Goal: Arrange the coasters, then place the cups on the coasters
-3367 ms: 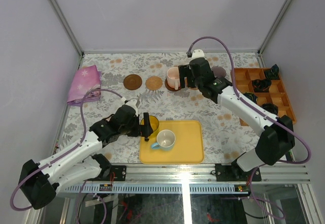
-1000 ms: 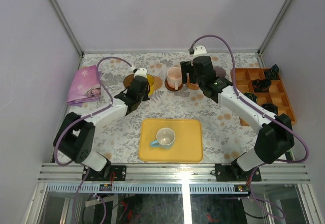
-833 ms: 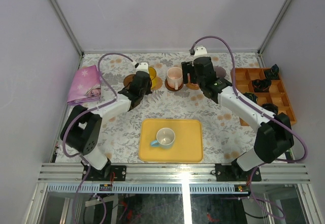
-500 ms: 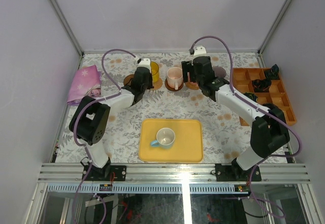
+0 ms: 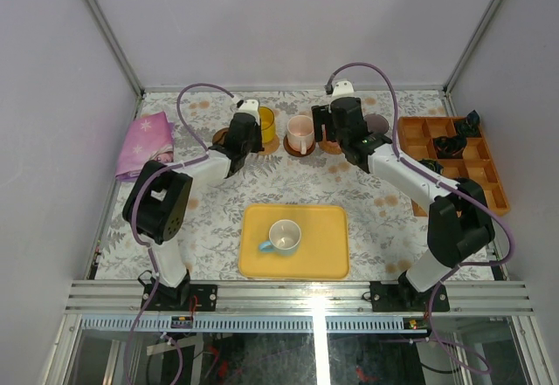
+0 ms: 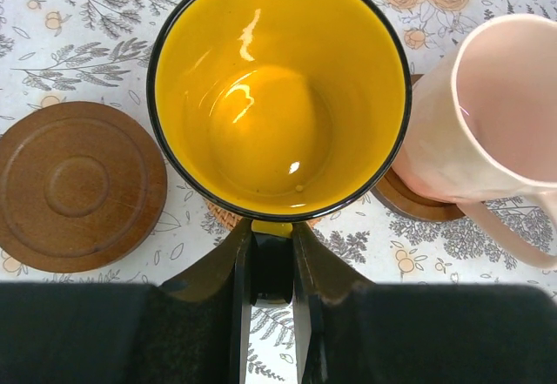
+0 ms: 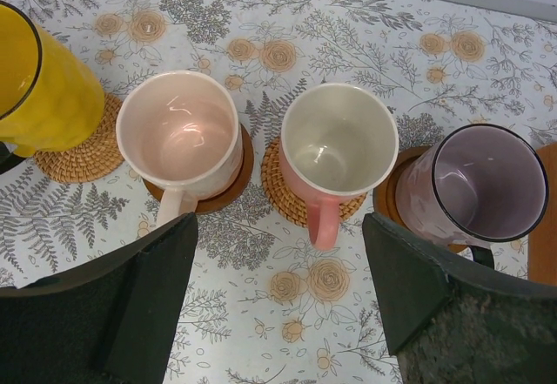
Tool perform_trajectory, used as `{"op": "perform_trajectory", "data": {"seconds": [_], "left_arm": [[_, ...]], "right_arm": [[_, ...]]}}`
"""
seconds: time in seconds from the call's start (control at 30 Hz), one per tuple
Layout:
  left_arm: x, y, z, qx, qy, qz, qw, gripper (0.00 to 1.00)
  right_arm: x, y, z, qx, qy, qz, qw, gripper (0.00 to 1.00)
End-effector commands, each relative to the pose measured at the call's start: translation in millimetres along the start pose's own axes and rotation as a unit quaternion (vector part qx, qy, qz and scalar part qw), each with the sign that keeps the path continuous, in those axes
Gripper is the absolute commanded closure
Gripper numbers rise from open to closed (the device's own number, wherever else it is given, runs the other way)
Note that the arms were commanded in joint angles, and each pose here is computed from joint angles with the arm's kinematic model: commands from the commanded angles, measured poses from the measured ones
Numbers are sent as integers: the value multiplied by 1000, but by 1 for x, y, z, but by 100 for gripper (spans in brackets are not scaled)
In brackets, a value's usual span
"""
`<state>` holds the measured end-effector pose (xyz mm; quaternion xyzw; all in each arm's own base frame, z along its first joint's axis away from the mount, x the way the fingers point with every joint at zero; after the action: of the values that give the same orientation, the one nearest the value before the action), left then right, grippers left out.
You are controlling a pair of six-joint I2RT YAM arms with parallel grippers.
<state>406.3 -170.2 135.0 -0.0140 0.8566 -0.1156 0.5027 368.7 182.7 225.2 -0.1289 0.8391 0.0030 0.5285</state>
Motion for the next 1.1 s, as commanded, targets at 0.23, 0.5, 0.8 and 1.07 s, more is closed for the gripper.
{"op": "perform_trajectory", "data": {"seconds": [0.23, 0.5, 0.8, 1.07], "left_arm": [[-33, -12, 0, 26, -62, -18, 998, 100], [-22, -11, 2, 25, -44, -25, 998, 100], [-15, -9, 6, 19, -35, -26, 999, 100], [-12, -8, 8, 18, -31, -27, 999, 100]], "right_arm": [[-20, 0, 1, -5, -33, 23, 999, 17], [-18, 2, 2, -12, -27, 25, 999, 17], [-17, 3, 3, -16, -23, 24, 999, 17], [-16, 3, 3, -15, -22, 22, 999, 16]]}}
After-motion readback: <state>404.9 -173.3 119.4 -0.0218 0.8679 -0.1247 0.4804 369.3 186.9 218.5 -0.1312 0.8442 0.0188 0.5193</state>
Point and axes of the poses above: each gripper's point midway between its finger pads, its own z axis out along the fingers, its own y axis along the line the jaws close on, x = y × z, the point moved 8 cm from there along -z, back along the fingers, and after that the axes turned 5 degrees about -z, right-handed, at the moved point
